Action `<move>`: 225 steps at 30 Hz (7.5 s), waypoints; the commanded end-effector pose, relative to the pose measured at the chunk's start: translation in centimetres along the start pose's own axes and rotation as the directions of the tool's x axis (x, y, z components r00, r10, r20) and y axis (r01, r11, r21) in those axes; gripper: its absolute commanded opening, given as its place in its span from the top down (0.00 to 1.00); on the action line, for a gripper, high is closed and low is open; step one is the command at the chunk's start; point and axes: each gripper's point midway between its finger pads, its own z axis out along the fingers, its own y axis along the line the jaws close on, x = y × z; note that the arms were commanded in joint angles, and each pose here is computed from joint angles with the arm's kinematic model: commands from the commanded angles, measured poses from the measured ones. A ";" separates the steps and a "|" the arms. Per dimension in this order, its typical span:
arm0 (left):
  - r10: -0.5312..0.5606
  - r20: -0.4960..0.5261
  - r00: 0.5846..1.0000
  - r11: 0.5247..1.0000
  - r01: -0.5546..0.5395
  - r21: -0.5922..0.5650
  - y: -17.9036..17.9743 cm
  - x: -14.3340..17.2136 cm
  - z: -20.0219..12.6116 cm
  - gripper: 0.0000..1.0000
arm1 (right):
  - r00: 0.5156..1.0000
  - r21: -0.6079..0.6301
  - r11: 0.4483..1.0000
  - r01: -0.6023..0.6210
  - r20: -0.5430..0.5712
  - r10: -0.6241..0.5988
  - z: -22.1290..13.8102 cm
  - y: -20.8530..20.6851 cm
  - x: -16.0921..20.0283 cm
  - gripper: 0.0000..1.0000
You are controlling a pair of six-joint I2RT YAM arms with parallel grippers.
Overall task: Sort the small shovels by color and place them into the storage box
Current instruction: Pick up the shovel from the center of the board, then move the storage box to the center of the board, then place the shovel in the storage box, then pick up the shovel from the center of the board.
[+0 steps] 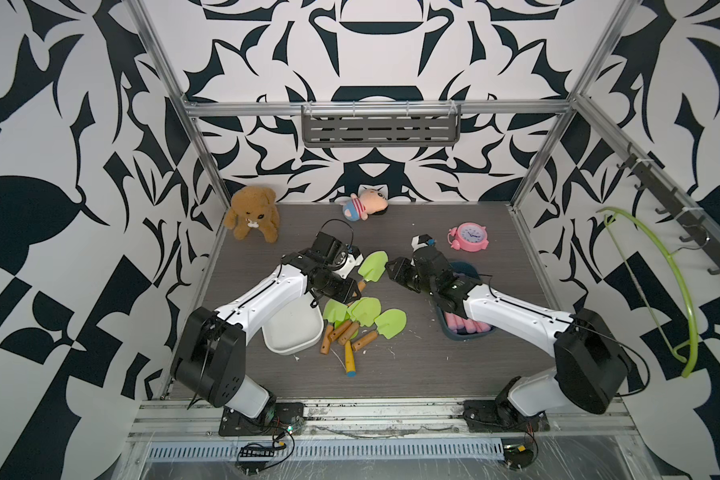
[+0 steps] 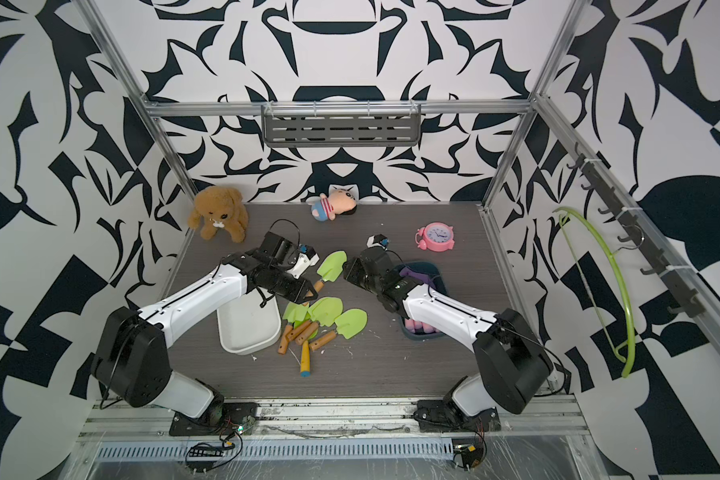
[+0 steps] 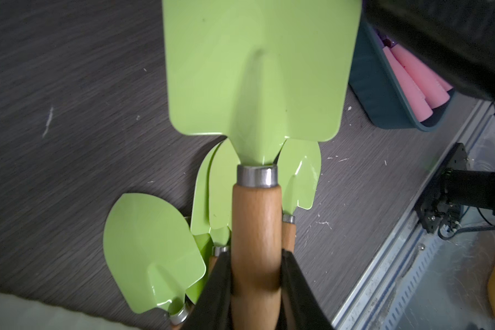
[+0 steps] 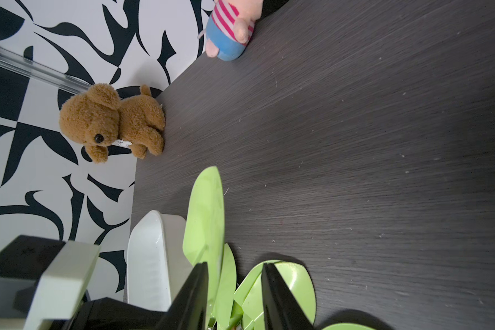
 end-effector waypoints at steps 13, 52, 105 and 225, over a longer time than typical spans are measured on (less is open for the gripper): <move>0.022 0.034 0.999 0.991 -0.026 0.131 -2.4 -0.2 -0.8 1.00 | 1.000 -0.134 0.991 -0.003 0.024 0.007 1.1 4.4 -1.4 0.96; -0.529 0.052 0.847 0.840 0.531 -0.111 17.3 -2.7 0.3 0.00 | 0.971 0.181 0.955 0.234 0.010 -0.240 -4.1 -3.1 -0.5 1.00; 0.087 -0.173 0.981 0.987 -0.109 -0.118 0.4 -2.0 1.0 0.51 | 0.998 -0.139 0.990 -0.003 0.060 0.011 2.6 6.8 -1.4 1.00; 0.366 -0.374 0.852 0.921 -0.390 0.012 -4.1 7.8 4.1 0.43 | 0.960 0.375 0.918 0.129 -0.279 -0.022 -8.2 -9.6 7.2 0.73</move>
